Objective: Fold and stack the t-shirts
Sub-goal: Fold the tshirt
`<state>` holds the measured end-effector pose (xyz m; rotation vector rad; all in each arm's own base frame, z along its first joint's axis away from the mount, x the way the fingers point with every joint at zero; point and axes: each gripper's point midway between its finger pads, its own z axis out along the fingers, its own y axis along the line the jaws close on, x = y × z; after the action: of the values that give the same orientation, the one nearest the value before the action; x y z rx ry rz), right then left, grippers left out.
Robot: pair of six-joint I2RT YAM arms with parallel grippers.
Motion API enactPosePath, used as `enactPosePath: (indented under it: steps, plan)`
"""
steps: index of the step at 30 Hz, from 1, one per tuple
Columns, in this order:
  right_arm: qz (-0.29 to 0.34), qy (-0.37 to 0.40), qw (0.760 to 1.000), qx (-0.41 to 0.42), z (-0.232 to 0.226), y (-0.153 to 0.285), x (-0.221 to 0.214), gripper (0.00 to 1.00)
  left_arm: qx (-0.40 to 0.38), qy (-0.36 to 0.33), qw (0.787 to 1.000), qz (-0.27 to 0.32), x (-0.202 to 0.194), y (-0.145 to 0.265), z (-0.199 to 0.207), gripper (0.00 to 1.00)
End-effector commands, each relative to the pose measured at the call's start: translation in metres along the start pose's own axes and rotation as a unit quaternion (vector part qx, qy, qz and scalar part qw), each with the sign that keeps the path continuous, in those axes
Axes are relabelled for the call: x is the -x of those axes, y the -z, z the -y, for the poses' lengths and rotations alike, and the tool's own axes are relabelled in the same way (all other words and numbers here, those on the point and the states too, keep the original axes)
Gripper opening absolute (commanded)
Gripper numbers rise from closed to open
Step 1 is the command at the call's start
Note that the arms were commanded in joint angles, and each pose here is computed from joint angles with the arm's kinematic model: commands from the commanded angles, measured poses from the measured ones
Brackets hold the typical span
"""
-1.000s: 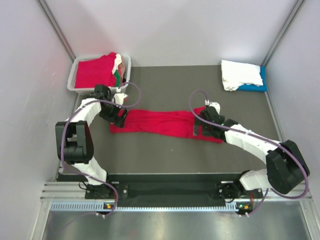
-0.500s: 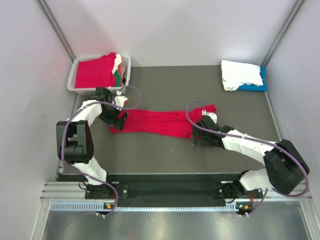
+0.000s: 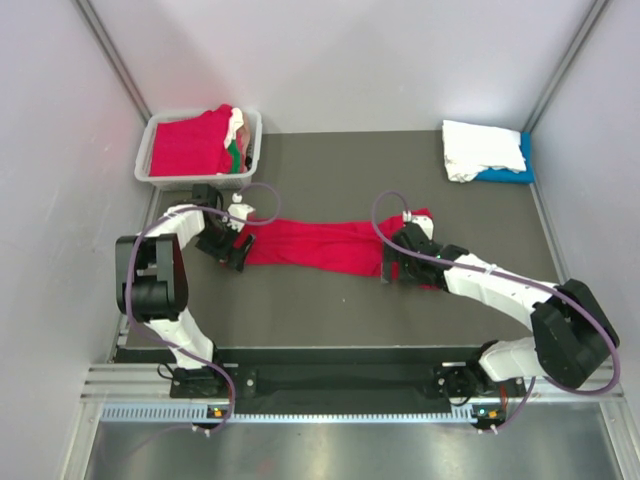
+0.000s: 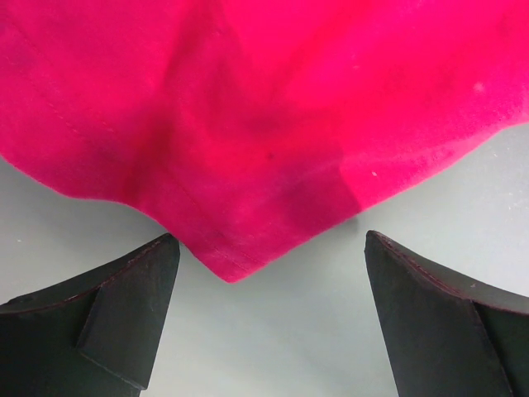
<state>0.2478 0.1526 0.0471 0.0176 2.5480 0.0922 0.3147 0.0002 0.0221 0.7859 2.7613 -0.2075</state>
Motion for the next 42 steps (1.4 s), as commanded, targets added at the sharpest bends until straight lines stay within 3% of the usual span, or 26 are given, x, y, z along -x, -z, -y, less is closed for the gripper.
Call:
enactPosePath:
  steps: [1,5,7,8,9,10,11,12,22,29,39,42]
  plan:
    - [0.03,-0.001,1.0,0.001,-0.005,0.008,0.022,1.0,0.007,-0.005,1.0,0.021,0.013,-0.001,-0.009,0.98]
    - [0.031,-0.003,1.0,0.003,-0.003,0.008,0.019,1.0,0.0,-0.003,1.0,0.02,0.013,-0.001,-0.007,0.97]
    - [0.03,-0.004,1.0,0.003,-0.003,0.008,0.018,1.0,0.003,-0.005,1.0,0.019,0.012,-0.002,-0.008,0.86]
    - [0.03,-0.005,1.0,0.004,-0.003,0.009,0.018,1.0,0.002,-0.004,1.0,0.019,0.011,-0.002,-0.008,0.76]
    - [0.03,-0.006,1.0,0.004,-0.003,0.009,0.017,1.0,0.002,-0.003,1.0,0.019,0.011,-0.002,-0.008,0.39]
    - [0.03,-0.006,1.0,0.005,-0.003,0.008,0.017,1.0,0.002,-0.001,1.0,0.017,0.01,-0.002,-0.008,0.2]
    - [0.03,-0.007,0.999,0.006,-0.004,0.009,0.017,1.0,0.004,-0.001,1.0,0.017,0.011,-0.001,-0.009,0.07]
    - [0.03,-0.007,0.999,0.006,-0.003,0.009,0.017,1.0,0.004,0.001,1.0,0.015,0.009,-0.002,-0.009,0.0]
    - [0.036,-0.009,0.999,0.007,-0.002,0.012,0.019,1.0,0.021,-0.021,1.0,-0.004,-0.004,0.012,-0.018,0.0]
    - [0.041,-0.013,0.999,0.008,-0.001,0.013,0.018,1.0,0.051,-0.052,0.996,-0.045,-0.046,0.038,-0.041,0.0]
    - [0.044,-0.013,0.999,0.007,0.0,0.01,0.02,1.0,0.01,-0.049,0.997,-0.059,-0.061,0.041,-0.025,0.0]
    - [0.043,-0.011,0.999,0.008,-0.001,0.008,0.021,1.0,0.006,-0.044,0.997,-0.061,-0.059,0.045,-0.024,0.1]
